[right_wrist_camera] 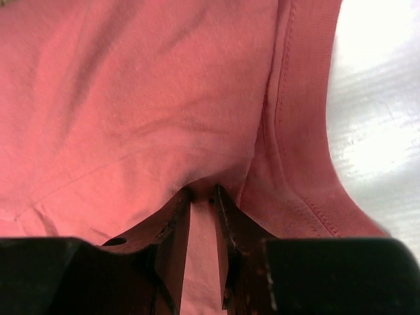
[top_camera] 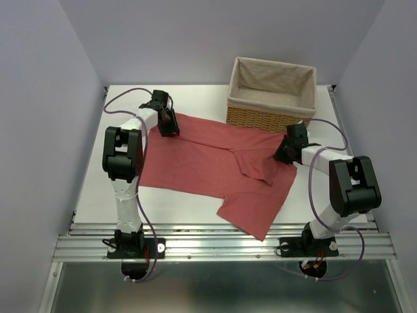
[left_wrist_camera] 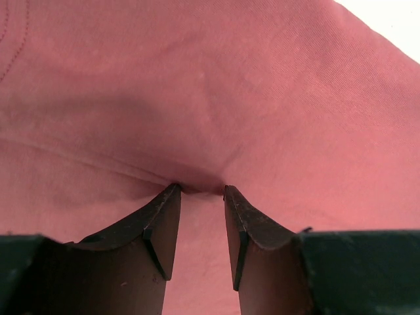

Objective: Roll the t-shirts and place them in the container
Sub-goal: Move the bin to the center of the board.

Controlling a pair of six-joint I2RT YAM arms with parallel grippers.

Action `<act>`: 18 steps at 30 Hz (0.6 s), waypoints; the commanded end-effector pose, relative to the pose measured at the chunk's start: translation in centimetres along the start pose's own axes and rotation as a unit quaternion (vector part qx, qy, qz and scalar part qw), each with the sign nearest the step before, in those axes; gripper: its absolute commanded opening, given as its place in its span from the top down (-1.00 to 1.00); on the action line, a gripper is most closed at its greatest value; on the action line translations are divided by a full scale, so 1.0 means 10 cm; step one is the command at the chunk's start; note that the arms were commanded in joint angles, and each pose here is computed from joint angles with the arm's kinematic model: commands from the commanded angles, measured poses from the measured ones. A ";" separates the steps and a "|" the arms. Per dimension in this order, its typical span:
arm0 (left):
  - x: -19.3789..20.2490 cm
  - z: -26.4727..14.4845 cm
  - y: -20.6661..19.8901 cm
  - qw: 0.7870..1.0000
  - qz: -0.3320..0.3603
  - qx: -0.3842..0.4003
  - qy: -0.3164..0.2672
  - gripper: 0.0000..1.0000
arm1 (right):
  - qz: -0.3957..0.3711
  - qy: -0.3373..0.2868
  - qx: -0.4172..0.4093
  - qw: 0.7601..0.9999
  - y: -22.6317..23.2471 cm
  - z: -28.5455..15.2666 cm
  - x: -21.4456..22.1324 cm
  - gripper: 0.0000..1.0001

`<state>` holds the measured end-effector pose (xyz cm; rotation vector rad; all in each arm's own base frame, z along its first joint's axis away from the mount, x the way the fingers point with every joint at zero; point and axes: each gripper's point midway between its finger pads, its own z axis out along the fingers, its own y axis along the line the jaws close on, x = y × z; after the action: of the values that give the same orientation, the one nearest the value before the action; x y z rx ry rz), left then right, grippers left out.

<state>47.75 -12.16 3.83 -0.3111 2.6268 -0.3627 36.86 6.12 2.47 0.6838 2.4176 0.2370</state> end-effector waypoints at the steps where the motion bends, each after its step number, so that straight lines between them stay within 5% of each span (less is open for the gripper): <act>1: -0.16 0.01 0.01 1.000 0.007 -0.007 -0.011 0.12 | 0.001 0.017 0.050 0.999 -0.28 0.21 0.17 0.46; 13: -0.45 0.28 0.14 1.000 0.004 -0.021 -0.012 0.12 | 0.007 0.004 0.050 0.999 -0.22 0.28 0.07 0.45; 18: -0.65 0.03 0.04 0.999 0.011 -0.016 -0.035 0.12 | 0.010 -0.019 0.023 0.999 -0.08 0.01 -0.11 0.37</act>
<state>53.15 -11.22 3.46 -0.3243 2.5983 -0.3425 39.49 6.35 2.79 0.6991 2.3430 0.2649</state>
